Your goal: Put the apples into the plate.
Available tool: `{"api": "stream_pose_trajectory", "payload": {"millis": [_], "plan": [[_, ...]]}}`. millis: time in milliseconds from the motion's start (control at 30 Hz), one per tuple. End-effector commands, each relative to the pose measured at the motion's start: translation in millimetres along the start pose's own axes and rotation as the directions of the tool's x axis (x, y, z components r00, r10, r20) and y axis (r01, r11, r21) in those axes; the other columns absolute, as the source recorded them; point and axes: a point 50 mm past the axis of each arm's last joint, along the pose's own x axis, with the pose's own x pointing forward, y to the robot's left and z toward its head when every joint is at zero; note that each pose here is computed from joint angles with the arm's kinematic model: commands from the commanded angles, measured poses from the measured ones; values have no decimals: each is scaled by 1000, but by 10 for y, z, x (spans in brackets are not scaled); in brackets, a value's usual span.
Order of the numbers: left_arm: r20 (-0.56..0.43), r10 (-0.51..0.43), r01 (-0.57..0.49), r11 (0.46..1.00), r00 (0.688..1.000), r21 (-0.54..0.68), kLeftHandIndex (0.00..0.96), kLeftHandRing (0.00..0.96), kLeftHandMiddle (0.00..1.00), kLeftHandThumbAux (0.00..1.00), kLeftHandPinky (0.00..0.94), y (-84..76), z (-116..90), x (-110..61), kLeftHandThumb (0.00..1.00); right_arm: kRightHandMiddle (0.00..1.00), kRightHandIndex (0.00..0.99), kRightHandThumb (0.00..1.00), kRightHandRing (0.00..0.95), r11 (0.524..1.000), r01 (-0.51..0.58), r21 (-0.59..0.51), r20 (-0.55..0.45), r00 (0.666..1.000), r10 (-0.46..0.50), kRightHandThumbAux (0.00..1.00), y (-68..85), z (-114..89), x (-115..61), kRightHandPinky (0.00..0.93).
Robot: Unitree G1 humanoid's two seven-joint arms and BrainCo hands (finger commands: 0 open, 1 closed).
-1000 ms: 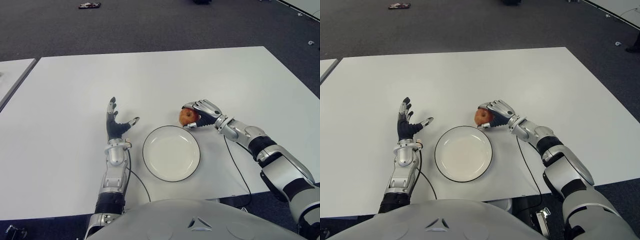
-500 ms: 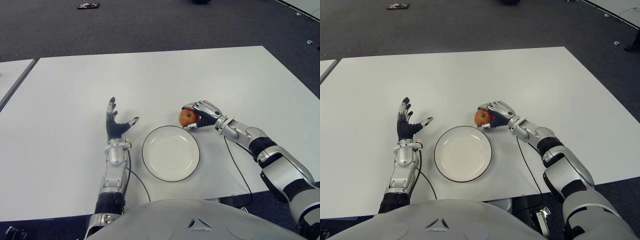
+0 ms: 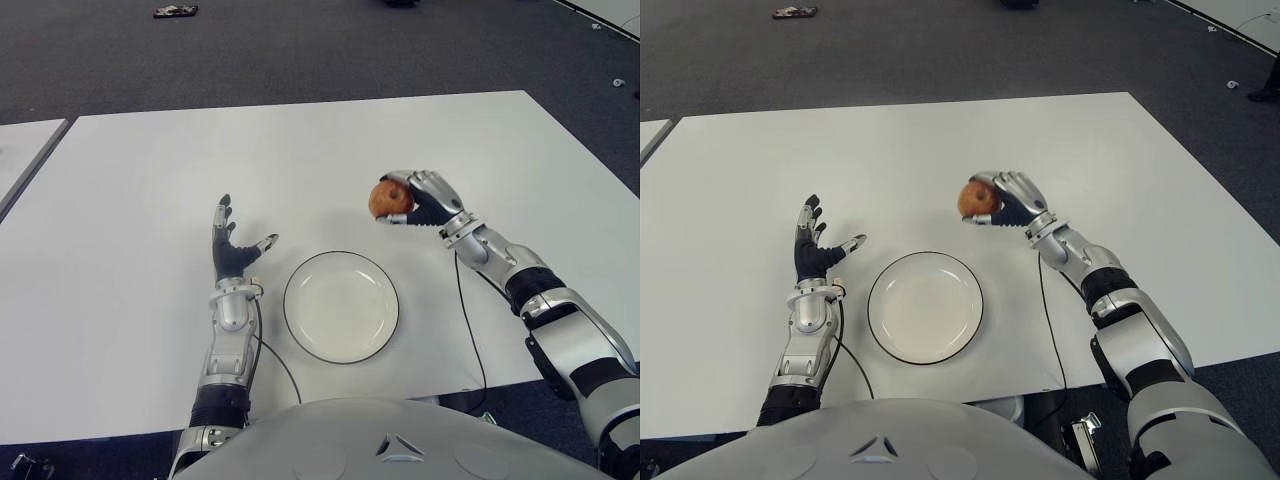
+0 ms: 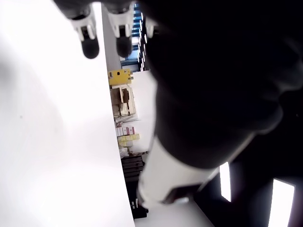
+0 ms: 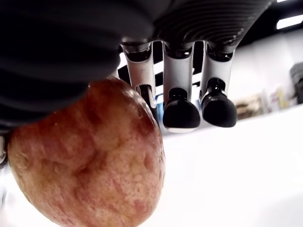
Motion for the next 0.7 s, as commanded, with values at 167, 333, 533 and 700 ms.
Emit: {"api": "stream_pose_trajectory", "payload": {"millis": [167,333,533,700], "plan": [[-10,-9,9,1000,1000,-1,0,0,0,590,4,-11,-15,20,20,867,439,748,852,959,270,89,26,962,-273,712,-329,185,274,831],[-11,-11,11,1000,1000,2,0,0,0,580,2,-13,-16,20,19,876,439,748,865,938,328,109,40,942,-334,711,-458,273,318,854],[-12,-14,14,1000,1000,4,0,0,0,573,0,-13,-24,18,19,879,439,748,872,914,391,104,44,917,-397,711,-637,343,383,872],[-11,-12,12,1000,1000,4,0,0,0,572,0,-8,-30,10,19,883,439,748,878,902,420,101,53,903,-427,711,-749,401,402,889]]}}
